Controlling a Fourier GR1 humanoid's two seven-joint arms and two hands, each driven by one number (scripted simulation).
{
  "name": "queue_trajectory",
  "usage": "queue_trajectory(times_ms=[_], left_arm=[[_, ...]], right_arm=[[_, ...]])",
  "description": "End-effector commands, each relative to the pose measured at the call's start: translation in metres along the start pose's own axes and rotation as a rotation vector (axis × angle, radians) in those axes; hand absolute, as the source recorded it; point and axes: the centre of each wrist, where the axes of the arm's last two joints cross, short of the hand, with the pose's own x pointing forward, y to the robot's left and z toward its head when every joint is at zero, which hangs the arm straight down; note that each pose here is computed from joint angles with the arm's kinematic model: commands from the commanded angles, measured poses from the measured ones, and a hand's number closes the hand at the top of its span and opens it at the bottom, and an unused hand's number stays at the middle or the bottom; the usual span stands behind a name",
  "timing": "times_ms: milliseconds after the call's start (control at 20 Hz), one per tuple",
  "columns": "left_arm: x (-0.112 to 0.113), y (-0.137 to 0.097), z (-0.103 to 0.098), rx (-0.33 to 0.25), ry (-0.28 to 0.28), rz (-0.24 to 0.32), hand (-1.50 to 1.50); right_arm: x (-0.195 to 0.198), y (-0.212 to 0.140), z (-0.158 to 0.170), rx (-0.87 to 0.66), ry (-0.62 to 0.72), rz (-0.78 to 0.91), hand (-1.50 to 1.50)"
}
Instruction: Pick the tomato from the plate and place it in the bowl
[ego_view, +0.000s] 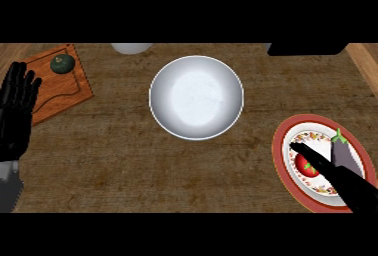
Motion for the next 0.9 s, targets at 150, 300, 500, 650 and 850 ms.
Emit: queue_trajectory(times_ms=[150,300,500,650,850], left_arm=[[-0.015,0.000,0.004,0.025,0.012,0.025,0.00],[-0.008,0.029,-0.004,0.021,0.010,0.019,0.00],[-0.004,0.027,-0.008,0.012,-0.012,-0.003,0.00],[-0.012,0.009,-0.002,0.007,0.005,0.020,0.00],[-0.008,-0.009,-0.008,-0.003,0.008,0.031,0.00]], right_arm=[[0.049,-0.050,0.026,0.094,0.015,0.338,-1.50],[0.068,-0.071,0.034,0.088,0.109,0.434,-1.50],[0.101,-0.107,0.027,0.248,0.270,0.589,-1.50],[0.114,-0.119,0.018,0.398,0.370,0.678,-1.50],[0.122,-0.122,0.018,0.547,0.458,0.683,-1.50]])
